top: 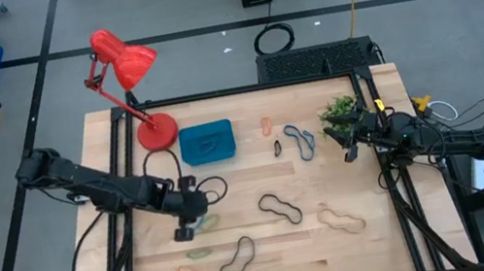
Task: Pick and place rubber bands into bin
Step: Put the blue rubber band into the blue bin
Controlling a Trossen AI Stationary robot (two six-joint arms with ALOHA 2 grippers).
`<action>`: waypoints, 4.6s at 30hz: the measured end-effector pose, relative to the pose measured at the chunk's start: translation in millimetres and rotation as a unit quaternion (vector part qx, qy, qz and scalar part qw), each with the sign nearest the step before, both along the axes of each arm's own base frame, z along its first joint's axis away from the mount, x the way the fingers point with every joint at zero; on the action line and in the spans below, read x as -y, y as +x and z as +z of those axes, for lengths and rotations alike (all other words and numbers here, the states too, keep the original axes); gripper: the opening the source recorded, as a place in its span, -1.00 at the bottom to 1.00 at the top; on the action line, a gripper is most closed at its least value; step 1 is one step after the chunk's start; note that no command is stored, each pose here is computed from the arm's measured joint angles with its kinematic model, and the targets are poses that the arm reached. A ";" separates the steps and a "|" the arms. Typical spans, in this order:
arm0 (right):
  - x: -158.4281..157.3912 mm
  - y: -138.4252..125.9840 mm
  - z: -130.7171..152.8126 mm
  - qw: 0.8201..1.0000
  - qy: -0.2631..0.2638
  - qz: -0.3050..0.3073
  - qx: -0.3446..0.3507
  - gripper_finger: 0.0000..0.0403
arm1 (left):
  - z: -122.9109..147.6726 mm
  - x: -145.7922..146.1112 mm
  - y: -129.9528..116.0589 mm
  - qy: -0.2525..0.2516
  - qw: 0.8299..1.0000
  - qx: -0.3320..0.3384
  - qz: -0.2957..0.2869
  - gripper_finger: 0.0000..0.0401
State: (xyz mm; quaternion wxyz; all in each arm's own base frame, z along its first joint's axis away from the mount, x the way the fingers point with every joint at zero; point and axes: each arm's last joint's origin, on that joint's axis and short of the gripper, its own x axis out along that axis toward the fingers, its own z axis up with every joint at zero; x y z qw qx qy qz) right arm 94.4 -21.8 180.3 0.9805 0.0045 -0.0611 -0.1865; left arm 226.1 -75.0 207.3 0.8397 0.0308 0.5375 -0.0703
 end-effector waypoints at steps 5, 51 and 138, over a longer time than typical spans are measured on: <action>0.0 0.0 0.0 1.000 0.000 0.000 0.000 -0.16 | -9.3 -1.8 -4.1 -0.004 1.000 -0.013 0.021 -0.69; 0.0 0.0 0.0 1.000 0.000 0.000 0.000 -0.16 | -29.9 -5.8 -7.9 -0.064 0.993 -0.026 0.100 -0.11; 0.1 0.9 -0.8 1.000 -0.009 -0.001 -0.009 -0.16 | -50.2 -4.4 3.1 0.012 0.997 0.074 -0.022 -0.98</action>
